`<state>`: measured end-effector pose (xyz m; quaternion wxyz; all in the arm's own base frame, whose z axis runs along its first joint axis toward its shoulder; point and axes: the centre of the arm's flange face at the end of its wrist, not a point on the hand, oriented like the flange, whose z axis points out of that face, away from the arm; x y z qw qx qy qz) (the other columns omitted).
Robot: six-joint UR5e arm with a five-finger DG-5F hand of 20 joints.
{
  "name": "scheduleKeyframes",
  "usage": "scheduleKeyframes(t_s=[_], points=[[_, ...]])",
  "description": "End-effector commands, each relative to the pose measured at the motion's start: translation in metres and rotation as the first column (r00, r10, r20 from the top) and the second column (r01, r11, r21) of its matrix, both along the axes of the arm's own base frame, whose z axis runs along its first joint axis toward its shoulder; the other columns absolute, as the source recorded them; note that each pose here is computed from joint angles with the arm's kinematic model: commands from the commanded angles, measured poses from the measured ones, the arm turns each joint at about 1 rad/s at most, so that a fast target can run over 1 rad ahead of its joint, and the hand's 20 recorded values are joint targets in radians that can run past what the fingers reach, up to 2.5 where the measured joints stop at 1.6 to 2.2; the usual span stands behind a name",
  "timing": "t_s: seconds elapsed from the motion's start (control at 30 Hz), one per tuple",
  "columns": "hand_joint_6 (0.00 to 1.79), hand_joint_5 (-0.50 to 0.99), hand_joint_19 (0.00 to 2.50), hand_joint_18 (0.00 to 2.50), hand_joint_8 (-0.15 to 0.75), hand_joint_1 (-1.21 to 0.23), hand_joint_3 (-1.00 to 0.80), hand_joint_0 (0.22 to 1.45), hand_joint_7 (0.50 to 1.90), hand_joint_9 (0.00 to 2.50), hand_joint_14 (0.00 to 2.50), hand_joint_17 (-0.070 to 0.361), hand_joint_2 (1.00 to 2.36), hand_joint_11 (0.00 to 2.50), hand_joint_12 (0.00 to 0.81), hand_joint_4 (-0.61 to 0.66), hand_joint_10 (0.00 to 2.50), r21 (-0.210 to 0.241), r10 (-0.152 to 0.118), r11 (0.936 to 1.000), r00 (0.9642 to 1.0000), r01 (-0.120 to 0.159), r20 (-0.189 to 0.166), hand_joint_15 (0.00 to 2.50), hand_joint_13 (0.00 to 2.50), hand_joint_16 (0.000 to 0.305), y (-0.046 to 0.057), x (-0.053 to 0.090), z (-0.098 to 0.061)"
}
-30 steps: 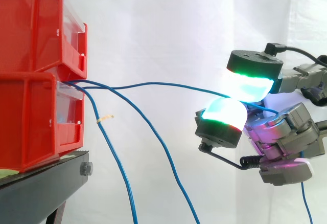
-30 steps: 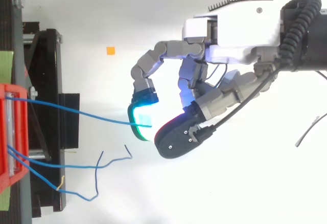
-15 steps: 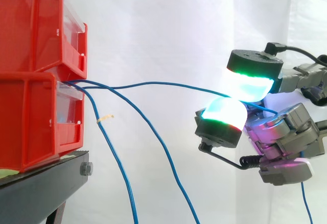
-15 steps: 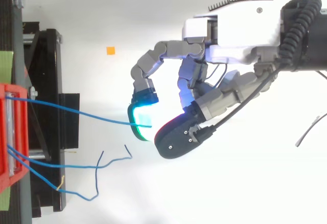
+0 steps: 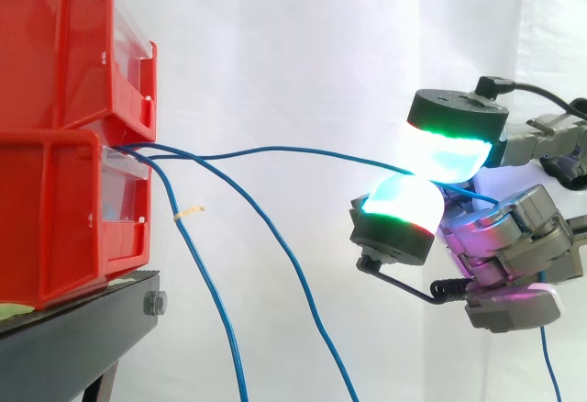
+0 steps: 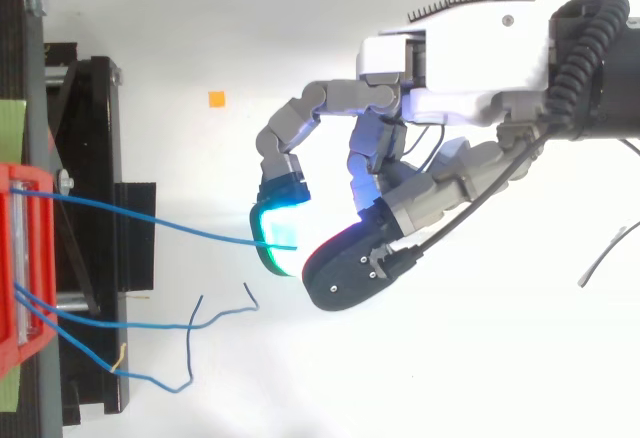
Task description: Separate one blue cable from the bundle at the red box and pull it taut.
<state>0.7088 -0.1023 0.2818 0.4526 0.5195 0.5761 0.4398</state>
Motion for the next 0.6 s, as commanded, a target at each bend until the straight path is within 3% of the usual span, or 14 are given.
scheduleKeyframes(t_s=[0.0, 0.57], points=[[0.88, -0.19, 1.2, 1.15, 0.277, -0.77, -0.09, 0.68, 1.26, 1.19, 1.32, 0.104, 1.02, 1.7, 0.362, 0.0, 0.68, 0.0, -0.001, 1.0, 1.0, 0.001, -0.001, 1.48, 1.29, 0.046, -0.0004, -0.0002, -0.0003], [0.88, -0.19, 1.19, 1.14, 0.267, -0.77, -0.09, 0.68, 1.25, 1.18, 1.31, 0.102, 1.02, 1.7, 0.358, 0.0, 0.66, 0.0, -0.001, 1.0, 1.0, 0.001, -0.001, 1.5, 1.28, 0.046, -0.0004, -0.0002, -0.0003]])
